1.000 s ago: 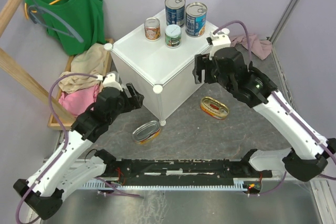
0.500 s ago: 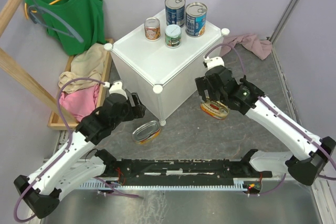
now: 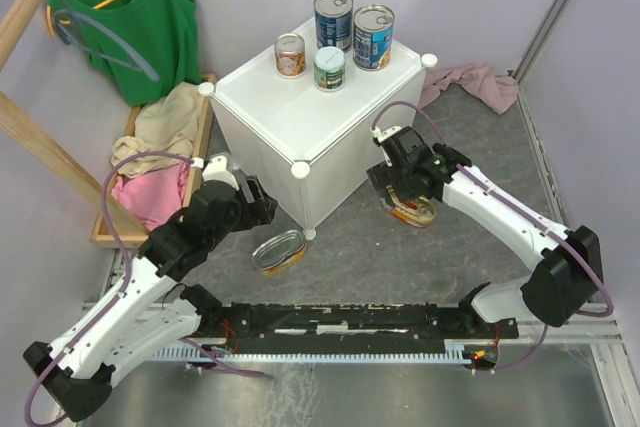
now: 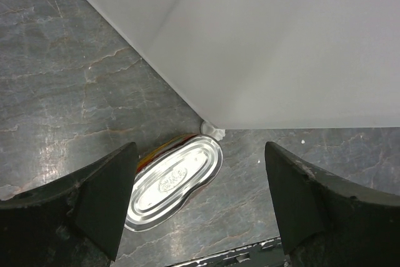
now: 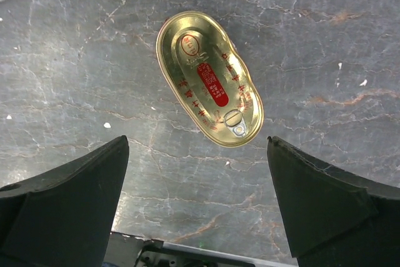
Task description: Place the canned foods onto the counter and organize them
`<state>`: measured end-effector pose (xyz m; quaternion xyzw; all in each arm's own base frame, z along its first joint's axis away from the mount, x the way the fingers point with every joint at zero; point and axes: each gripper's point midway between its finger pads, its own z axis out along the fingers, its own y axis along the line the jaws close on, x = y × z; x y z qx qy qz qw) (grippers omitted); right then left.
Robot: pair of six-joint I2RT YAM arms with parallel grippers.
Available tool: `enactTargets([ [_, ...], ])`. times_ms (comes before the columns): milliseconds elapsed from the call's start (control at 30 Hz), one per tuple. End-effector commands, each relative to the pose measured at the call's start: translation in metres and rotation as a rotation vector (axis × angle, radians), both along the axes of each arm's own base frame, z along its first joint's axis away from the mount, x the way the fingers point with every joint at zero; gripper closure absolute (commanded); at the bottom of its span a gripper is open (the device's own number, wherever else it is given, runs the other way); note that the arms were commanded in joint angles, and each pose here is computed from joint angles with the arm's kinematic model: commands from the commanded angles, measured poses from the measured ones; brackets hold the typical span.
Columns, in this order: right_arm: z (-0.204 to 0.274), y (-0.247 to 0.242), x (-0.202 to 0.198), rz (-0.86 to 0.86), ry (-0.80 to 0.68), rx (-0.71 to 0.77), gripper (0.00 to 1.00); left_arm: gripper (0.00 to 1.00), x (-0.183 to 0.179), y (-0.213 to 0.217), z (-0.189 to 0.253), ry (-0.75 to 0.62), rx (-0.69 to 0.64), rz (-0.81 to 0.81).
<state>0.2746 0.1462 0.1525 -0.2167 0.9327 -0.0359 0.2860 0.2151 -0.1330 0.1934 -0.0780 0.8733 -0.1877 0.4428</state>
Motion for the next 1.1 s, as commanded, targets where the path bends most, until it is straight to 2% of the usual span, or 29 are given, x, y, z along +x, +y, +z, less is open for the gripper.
enactTargets([
  [0, -0.012, 0.000, 0.008, 0.060, 0.037, 0.023, 0.00, 0.11, 0.005, -0.006, 0.025, -0.072, -0.103, 0.023],
  [367, -0.055, -0.004, 0.018, 0.086, 0.150, -0.016, 0.00, 0.11, 0.007, -0.002, 0.047, -0.131, -0.134, 0.044],
  [700, -0.061, -0.015, 0.032, 0.105, 0.151, -0.009, 0.00, 0.11, 0.007, -0.002, 0.058, -0.156, -0.144, 0.041],
  [1067, -0.083, -0.013, 0.030, 0.135, 0.216, -0.005, 0.00, 0.11, 0.006, 0.000, 0.073, -0.186, -0.163, 0.040],
])
